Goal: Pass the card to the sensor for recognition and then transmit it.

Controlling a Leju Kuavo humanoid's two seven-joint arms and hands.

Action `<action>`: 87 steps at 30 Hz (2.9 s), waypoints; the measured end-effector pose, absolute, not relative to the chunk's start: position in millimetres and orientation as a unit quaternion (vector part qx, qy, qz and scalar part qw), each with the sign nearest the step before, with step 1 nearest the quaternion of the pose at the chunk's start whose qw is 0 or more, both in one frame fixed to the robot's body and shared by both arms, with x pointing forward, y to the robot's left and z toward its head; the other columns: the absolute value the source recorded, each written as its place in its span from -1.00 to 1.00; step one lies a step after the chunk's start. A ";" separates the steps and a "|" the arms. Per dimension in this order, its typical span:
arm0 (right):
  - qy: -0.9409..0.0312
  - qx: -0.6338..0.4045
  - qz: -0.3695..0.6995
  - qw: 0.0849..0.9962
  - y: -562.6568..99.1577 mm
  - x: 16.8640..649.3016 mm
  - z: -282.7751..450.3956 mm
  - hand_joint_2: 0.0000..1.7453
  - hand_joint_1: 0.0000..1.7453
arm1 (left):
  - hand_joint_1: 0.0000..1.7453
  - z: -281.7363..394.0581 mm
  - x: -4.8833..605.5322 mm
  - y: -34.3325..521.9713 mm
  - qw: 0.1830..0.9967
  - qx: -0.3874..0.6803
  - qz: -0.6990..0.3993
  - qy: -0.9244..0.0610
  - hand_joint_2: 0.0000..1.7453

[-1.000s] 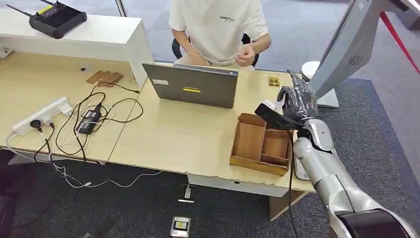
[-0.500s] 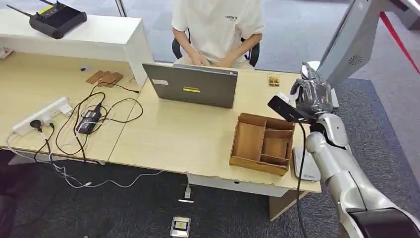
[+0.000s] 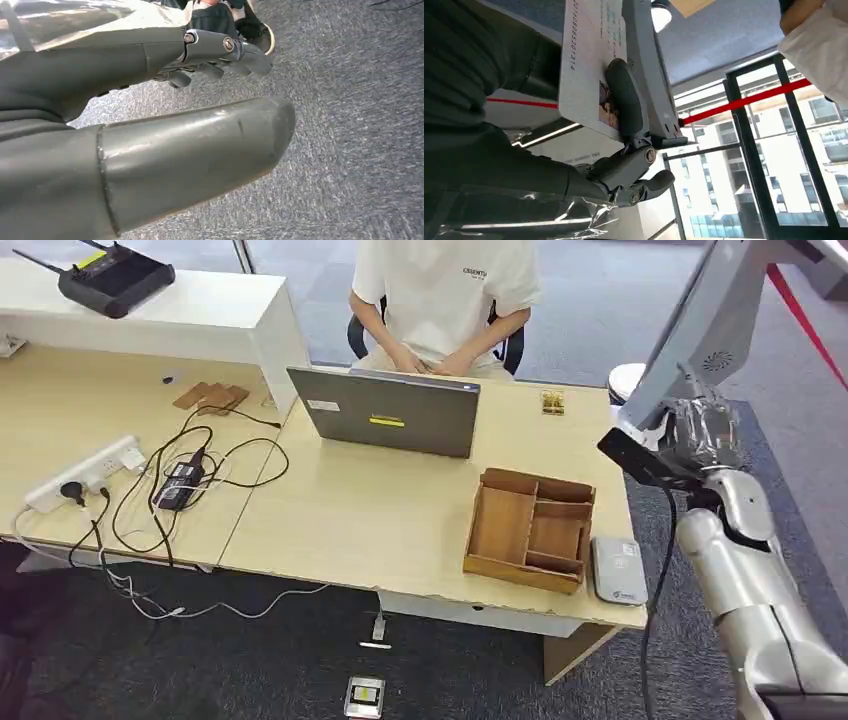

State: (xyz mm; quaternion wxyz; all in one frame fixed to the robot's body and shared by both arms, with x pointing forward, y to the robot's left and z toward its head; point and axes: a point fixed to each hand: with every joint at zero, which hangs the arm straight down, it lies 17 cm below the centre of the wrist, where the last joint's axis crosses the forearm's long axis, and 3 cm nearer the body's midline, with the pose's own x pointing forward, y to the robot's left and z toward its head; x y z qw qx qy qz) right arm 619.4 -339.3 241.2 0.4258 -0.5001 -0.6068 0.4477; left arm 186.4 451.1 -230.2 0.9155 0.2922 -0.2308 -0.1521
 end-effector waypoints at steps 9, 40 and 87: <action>-0.574 -0.493 0.476 0.449 -360.4 603.2 195.4 1.00 1.00 | -1.00 -231.3 179.4 454.7 0.917 0.295 -0.145 -0.226 -1.00; -0.494 -0.454 0.529 0.520 -380.5 550.0 72.8 1.00 1.00 | -1.00 -229.4 177.9 463.0 0.914 0.306 -0.149 -0.220 -1.00; -0.439 -0.430 0.563 0.553 -392.1 525.9 12.6 1.00 1.00 | -1.00 -229.1 177.3 465.1 0.913 0.311 -0.153 -0.214 -1.00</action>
